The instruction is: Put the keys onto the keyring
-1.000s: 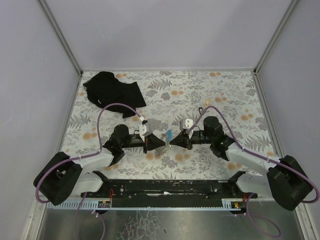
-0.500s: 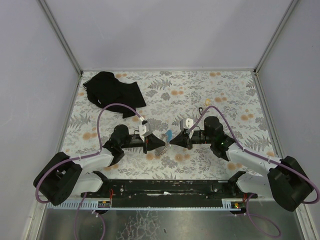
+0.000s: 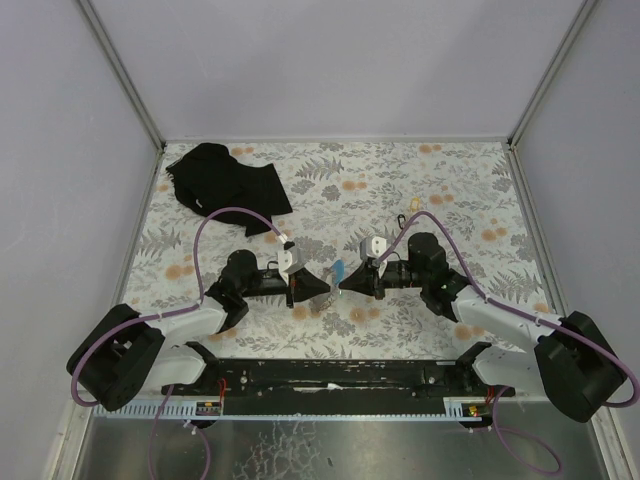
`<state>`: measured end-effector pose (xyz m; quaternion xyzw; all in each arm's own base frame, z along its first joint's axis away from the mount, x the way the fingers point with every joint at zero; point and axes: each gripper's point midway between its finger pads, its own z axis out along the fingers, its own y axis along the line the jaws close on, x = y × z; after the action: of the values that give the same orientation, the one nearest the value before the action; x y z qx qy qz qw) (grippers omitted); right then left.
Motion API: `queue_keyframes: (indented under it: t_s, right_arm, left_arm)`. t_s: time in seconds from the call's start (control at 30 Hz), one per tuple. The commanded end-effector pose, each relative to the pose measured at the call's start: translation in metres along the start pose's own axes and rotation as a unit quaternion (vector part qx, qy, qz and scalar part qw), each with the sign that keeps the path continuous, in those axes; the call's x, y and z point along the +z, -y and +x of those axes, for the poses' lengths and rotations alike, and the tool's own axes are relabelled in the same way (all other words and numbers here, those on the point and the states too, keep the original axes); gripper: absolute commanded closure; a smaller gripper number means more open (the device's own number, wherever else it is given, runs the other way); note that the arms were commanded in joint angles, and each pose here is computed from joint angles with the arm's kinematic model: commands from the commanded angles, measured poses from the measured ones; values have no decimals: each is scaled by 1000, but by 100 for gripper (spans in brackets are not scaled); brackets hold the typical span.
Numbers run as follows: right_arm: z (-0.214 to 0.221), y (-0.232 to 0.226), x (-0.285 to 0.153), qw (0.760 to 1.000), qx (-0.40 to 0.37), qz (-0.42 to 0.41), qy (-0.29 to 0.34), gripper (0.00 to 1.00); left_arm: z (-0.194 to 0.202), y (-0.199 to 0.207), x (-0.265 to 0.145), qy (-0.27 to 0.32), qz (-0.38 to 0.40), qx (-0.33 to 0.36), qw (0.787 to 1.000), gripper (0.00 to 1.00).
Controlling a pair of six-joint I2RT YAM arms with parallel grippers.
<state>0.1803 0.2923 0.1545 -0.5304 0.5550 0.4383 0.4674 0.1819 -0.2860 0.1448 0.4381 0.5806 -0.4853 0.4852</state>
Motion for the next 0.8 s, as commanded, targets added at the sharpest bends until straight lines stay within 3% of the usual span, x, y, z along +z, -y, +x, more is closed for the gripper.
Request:
queue_keyframes:
  t_s: [0.0,0.77]
  right_arm:
    - [-21,4,4,999,-19,-7,26,100]
    - [-22,4,5,999,-17,-8,30,100]
  left_arm:
    - [-16,0,0,30,1,30,999,100]
    - [-17,1,1,34,3,27,999,100]
